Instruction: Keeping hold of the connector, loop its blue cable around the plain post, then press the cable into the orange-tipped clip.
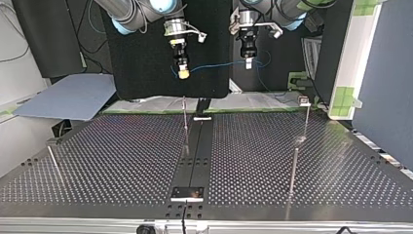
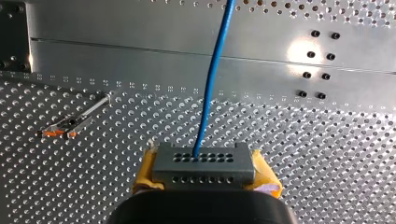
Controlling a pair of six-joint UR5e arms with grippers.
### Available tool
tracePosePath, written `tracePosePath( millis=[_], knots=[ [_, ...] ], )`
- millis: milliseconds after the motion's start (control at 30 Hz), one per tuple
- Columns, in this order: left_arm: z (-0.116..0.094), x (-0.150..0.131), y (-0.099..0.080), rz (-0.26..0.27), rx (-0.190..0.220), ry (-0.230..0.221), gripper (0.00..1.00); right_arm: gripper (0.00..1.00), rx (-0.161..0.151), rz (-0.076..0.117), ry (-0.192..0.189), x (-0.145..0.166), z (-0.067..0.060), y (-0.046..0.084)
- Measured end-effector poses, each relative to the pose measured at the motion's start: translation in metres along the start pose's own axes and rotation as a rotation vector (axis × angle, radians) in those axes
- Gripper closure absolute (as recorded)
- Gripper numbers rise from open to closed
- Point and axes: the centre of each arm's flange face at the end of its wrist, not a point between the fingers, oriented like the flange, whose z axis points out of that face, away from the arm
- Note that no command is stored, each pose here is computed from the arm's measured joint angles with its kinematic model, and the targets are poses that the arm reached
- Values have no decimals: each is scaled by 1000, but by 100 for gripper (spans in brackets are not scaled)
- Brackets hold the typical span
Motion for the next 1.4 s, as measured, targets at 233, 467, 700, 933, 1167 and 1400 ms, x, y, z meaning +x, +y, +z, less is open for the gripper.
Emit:
tracePosePath(
  millis=[233,467,700,933,1167,1400],
  knots=[
    [0,0,0,0,0,0,100,100,0,0,0,0,0,0],
    [0,0,0,0,0,0,100,100,0,0,0,0,0,0],
    [0,0,0,0,0,0,100,100,0,0,0,0,0,0],
    [0,0,0,0,0,0,100,100,0,0,0,0,0,0],
    [0,0,0,0,0,0,100,100,0,0,0,0,0,0],
    [0,0,0,0,0,0,100,100,0,0,0,0,0,0]
  ],
)
